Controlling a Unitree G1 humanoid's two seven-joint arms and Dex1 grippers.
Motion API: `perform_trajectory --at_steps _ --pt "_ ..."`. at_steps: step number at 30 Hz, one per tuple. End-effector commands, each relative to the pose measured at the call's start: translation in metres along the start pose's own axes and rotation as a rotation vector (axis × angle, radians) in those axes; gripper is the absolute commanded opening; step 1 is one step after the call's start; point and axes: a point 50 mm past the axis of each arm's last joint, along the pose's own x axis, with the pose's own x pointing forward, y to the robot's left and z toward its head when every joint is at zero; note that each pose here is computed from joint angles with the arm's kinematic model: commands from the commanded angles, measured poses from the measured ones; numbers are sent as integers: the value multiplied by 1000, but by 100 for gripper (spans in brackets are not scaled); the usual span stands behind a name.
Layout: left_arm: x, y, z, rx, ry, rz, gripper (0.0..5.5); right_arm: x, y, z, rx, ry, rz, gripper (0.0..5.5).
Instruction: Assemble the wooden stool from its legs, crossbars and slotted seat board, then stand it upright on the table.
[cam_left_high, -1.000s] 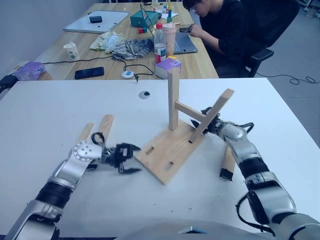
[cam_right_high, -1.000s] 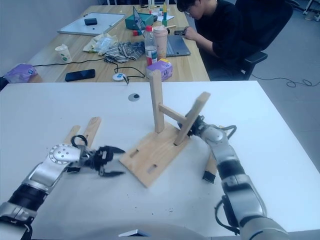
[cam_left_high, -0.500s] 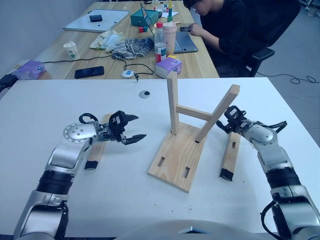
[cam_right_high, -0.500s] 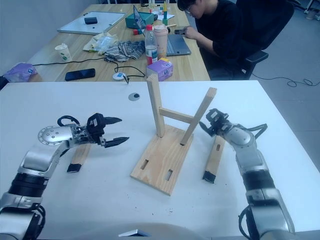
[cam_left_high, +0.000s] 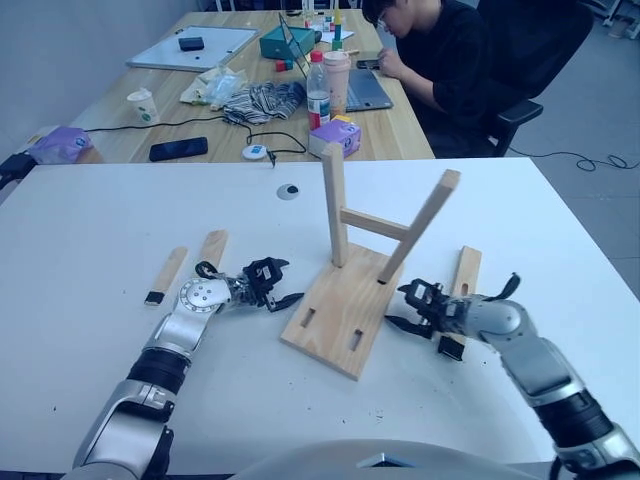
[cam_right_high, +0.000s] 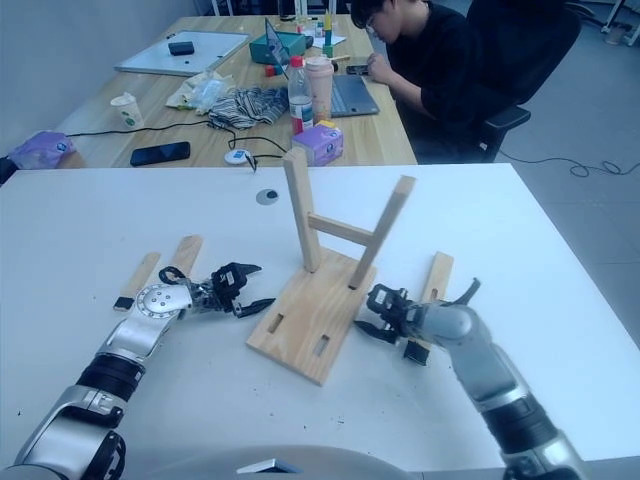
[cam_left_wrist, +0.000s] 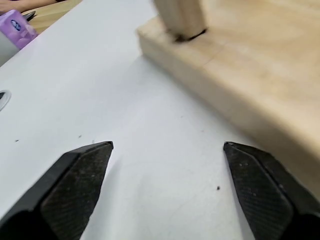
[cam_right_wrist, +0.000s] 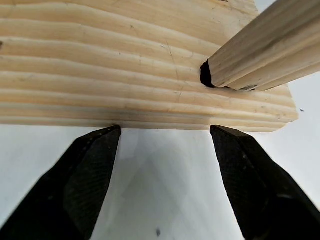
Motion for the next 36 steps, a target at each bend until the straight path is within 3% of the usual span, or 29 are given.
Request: perform_trajectory --at_steps 1,6,11,13,19,24,31,36 --pt "13 -5 7 -18 -15 -14 412 25 -5 13 44 -57 -83 332" --pt "28 16 9 -13 13 100 412 39 -21 10 39 -49 -168 332" --pt "26 21 10 0 1 125 412 28 -41 5 -7 -26 -248 332" --pt "6 30 11 -7 -12 186 412 16 -56 5 -46 -15 -300 332" --pt "-104 72 1 -178 21 556 412 -30 -77 -10 -40 22 -431 332" --pt "-149 81 -40 -448 77 799 412 -35 -74 -17 -6 28 -455 332" --pt "-152 56 -93 -617 191 807 412 -31 -75 -13 -18 21 -429 332" --pt "-145 40 -108 -653 220 749 412 -29 -75 -12 -23 24 -411 332"
